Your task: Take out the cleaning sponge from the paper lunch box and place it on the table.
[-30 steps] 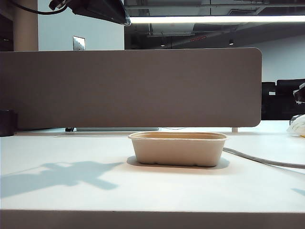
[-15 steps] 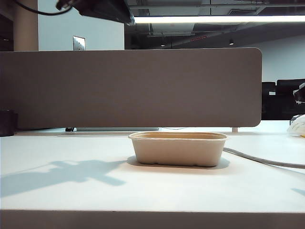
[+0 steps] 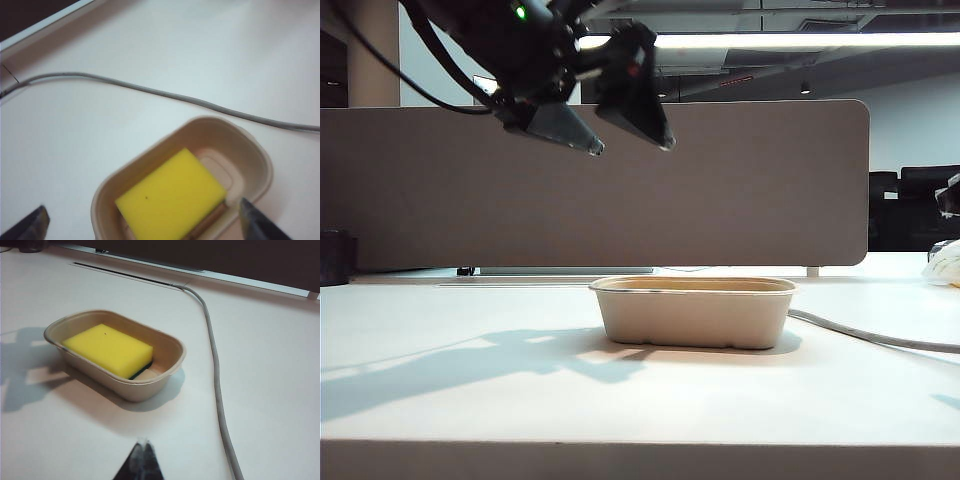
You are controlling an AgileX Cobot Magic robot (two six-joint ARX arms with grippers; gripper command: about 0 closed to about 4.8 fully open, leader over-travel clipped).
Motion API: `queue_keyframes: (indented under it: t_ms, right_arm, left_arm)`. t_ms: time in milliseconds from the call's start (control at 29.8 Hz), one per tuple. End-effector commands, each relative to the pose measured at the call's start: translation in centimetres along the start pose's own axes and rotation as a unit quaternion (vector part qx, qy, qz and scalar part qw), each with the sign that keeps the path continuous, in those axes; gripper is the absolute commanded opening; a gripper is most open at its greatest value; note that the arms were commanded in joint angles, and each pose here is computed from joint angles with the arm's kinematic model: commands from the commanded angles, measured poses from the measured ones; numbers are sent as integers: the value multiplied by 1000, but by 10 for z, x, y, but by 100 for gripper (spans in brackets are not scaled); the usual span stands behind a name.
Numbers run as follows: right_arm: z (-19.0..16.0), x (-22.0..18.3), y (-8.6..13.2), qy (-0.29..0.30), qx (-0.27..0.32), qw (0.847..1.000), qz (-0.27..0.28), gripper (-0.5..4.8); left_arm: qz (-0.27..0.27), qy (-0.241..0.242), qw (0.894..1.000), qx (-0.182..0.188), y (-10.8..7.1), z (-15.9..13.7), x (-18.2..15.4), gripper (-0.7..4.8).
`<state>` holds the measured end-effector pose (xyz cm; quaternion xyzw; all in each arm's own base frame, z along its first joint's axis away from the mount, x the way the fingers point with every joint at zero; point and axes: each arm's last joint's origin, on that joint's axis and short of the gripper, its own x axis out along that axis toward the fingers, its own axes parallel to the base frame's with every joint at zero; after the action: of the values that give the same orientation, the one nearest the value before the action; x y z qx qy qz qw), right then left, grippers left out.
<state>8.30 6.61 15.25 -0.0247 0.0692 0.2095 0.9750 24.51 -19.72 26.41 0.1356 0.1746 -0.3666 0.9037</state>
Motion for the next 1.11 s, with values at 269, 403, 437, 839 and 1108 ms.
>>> queue_keyframes:
  t_ms: [269,403,437,839,1108]
  right_arm:
    - [2,0,0,-8,3,1000,1,-5]
    - [2,0,0,-8,3,1000,1,-5]
    - [2,0,0,-8,3,1000,1,-5]
    - [2,0,0,-8,3,1000,1,-5]
    - [2,0,0,-8,3,1000,1,-5]
  left_arm:
    - [-18,102,987,-120,-1,11,48,479]
    - [-11,165,976,-143,-2,13,69,479]
    - [-11,179,972,-150,-3,13,75,479]
    - [5,224,947,-231,-4,-8,109,479]
    - [10,274,933,-234,-8,-34,127,479]
